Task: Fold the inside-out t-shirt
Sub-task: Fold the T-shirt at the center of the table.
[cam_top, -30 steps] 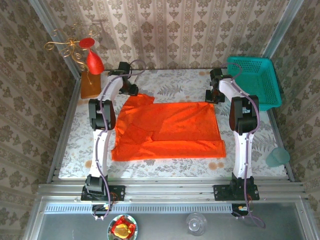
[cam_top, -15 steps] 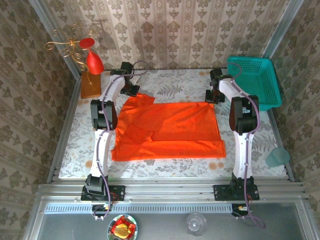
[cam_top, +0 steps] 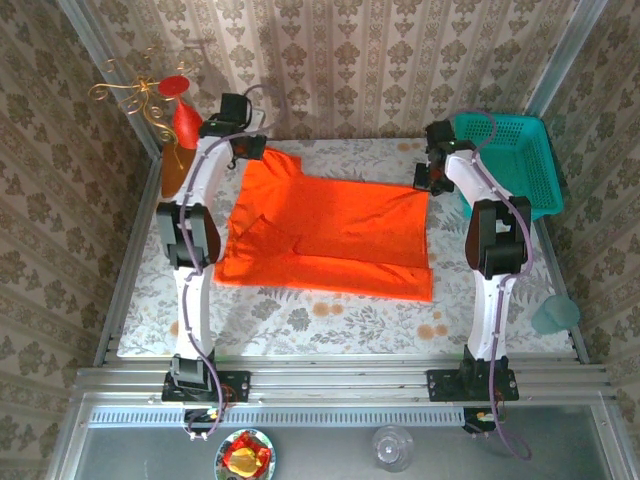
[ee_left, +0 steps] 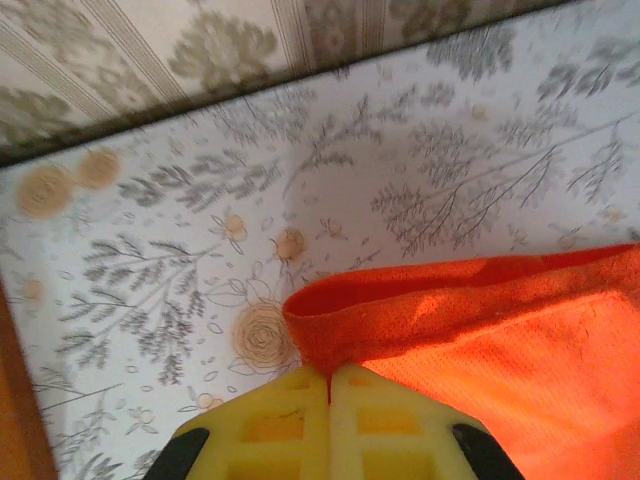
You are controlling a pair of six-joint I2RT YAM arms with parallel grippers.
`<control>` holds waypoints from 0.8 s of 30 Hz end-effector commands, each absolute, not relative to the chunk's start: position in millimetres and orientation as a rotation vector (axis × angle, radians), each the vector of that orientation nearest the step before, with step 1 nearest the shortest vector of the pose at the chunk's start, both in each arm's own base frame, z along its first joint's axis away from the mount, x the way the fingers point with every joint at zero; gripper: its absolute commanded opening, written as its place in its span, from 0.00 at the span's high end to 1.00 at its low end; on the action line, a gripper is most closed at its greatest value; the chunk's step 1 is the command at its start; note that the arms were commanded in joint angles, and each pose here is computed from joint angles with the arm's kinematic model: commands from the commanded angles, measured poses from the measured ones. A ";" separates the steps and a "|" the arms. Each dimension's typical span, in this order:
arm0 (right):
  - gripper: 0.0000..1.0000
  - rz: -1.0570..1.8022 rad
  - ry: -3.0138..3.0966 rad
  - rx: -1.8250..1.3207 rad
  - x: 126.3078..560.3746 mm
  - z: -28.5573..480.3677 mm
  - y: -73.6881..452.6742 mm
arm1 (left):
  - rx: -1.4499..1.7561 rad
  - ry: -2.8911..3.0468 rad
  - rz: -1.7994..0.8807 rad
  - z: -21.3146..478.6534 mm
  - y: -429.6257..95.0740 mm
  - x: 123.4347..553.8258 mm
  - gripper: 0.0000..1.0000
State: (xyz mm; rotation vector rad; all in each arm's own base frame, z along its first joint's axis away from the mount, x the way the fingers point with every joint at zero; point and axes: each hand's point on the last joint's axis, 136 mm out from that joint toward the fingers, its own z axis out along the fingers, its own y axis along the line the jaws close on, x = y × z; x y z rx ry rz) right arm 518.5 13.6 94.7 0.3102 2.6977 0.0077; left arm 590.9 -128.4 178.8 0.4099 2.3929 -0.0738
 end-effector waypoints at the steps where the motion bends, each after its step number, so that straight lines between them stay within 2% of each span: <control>1: 1.00 -0.009 2.656 0.331 510.7 113.9 8.7 | 0.355 2.354 -0.109 190.5 -123.9 583.8 1.00; 9: 1.00 0.063 2.654 0.351 468.5 115.1 17.8 | 0.267 2.295 -0.179 190.9 -111.3 535.9 1.00; 17: 1.00 0.169 2.691 0.342 411.1 100.8 47.5 | 0.166 2.344 -0.227 155.2 -83.4 486.5 1.00; 24: 1.00 0.128 2.737 0.351 372.5 81.7 57.7 | 0.056 2.397 -0.231 128.7 -67.7 451.9 1.00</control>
